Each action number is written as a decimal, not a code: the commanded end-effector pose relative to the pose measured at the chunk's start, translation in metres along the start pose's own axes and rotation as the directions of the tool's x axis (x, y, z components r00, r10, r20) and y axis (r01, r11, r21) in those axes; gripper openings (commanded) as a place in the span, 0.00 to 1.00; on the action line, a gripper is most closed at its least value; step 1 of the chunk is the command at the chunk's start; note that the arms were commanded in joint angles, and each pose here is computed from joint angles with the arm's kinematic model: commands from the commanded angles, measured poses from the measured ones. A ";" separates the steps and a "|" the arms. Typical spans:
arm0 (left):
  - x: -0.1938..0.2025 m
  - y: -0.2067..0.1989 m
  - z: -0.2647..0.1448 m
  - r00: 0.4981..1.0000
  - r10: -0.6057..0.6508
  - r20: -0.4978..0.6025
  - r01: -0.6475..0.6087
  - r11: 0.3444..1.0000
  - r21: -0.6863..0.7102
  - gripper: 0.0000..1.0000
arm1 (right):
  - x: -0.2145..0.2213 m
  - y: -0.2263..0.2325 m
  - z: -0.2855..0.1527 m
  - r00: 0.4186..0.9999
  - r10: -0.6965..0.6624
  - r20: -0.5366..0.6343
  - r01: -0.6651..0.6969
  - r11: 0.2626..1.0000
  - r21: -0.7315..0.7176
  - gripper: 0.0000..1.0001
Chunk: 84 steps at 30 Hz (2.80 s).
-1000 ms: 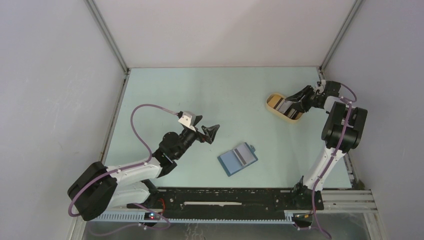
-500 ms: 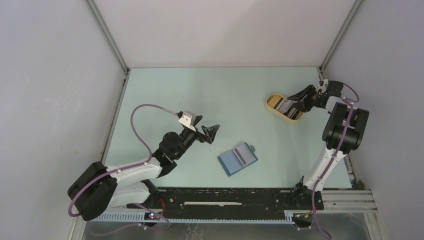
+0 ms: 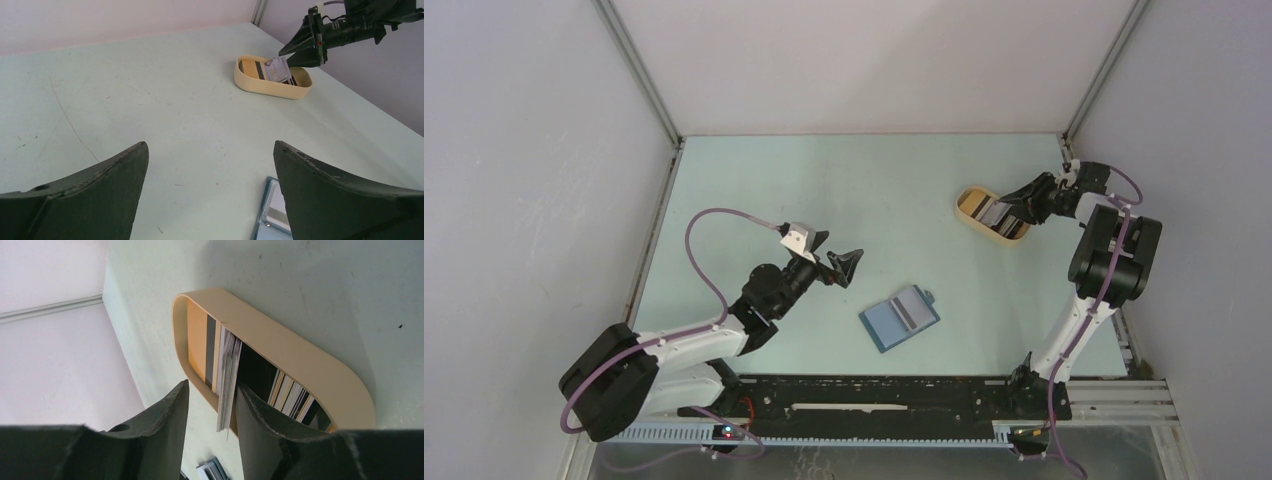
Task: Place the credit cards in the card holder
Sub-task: Pick up the credit card from the storage box.
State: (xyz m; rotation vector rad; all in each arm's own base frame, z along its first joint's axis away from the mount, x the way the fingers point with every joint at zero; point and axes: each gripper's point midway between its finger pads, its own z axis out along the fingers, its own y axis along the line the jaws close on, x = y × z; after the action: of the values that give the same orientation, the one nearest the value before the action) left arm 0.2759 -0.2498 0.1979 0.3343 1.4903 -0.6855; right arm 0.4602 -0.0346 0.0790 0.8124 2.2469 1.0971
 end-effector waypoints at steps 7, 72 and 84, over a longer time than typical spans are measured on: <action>-0.012 -0.004 0.003 0.999 -0.015 0.044 0.014 1.000 0.015 1.00 | 0.001 0.003 -0.008 1.000 -0.016 -0.003 0.016 1.000 -0.011 0.45; -0.012 -0.004 0.000 0.999 -0.015 0.049 0.014 1.000 0.018 1.00 | 0.008 -0.015 -0.069 0.974 -0.223 0.039 0.217 0.968 0.124 0.00; -0.013 -0.005 -0.001 0.998 -0.016 0.053 0.015 1.000 0.025 1.00 | 0.029 0.013 -0.102 0.924 -0.380 0.050 0.378 0.925 0.034 0.00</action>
State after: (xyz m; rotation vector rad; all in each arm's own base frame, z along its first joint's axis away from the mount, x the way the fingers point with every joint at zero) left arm 0.2756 -0.2503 0.1982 0.3365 1.4889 -0.6881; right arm 0.3867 -0.0698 0.1044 0.5907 2.3144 0.8514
